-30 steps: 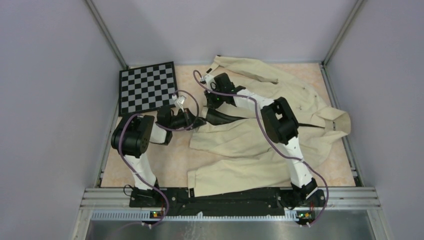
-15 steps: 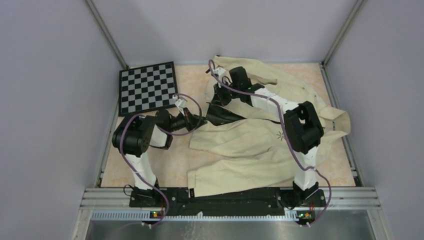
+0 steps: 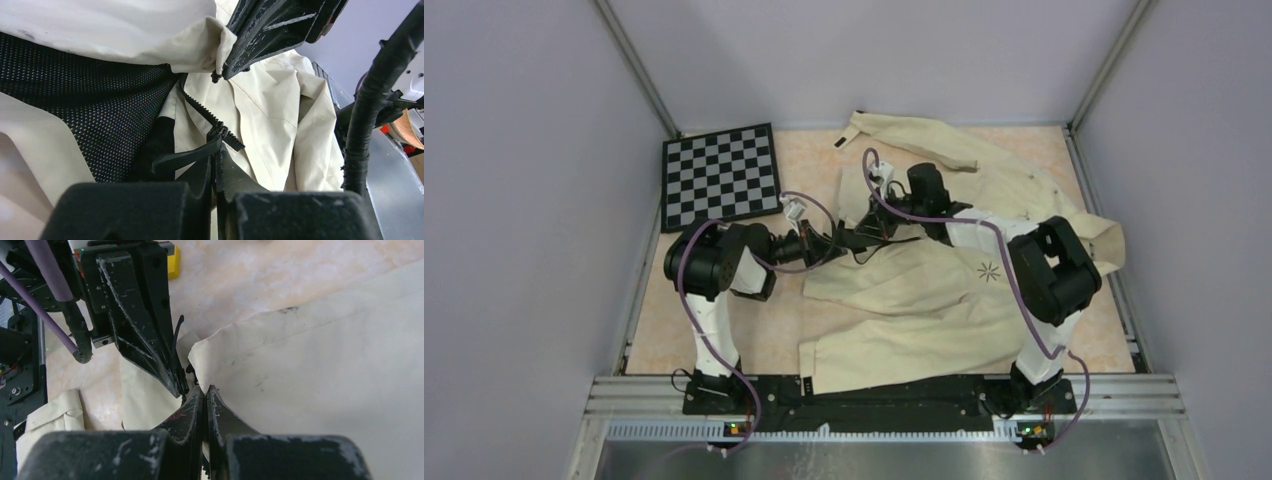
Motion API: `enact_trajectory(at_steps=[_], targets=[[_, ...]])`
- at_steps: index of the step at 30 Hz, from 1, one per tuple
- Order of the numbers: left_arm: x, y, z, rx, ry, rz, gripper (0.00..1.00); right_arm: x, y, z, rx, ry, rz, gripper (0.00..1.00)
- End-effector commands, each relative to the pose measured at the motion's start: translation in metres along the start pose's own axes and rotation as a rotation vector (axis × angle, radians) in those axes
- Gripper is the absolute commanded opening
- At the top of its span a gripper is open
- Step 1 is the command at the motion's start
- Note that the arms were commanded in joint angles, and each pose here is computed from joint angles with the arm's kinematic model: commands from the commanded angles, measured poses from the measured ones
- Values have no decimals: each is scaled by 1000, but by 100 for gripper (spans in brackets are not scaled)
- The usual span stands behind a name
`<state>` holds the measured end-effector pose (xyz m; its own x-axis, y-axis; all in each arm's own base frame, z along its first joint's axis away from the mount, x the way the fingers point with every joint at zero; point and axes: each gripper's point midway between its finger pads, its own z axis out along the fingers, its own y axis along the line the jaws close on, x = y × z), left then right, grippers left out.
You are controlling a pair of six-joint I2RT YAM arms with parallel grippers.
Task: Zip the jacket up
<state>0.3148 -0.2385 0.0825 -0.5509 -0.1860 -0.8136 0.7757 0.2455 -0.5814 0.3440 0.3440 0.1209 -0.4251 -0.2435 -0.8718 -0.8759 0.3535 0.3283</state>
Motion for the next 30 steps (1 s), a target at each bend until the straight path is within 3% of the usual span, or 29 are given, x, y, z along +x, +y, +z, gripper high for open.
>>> enact_trajectory(at_steps=[1,19,30], targets=[[-37,-25,4,116,-109,251,0,-27,8,-2,-92,-99,-130,0],[-53,-13,5,20,-127,355,0,-2,1,0,-148,20,-113,0],[-50,-10,8,30,-123,341,0,-9,-5,3,-95,2,-94,0]])
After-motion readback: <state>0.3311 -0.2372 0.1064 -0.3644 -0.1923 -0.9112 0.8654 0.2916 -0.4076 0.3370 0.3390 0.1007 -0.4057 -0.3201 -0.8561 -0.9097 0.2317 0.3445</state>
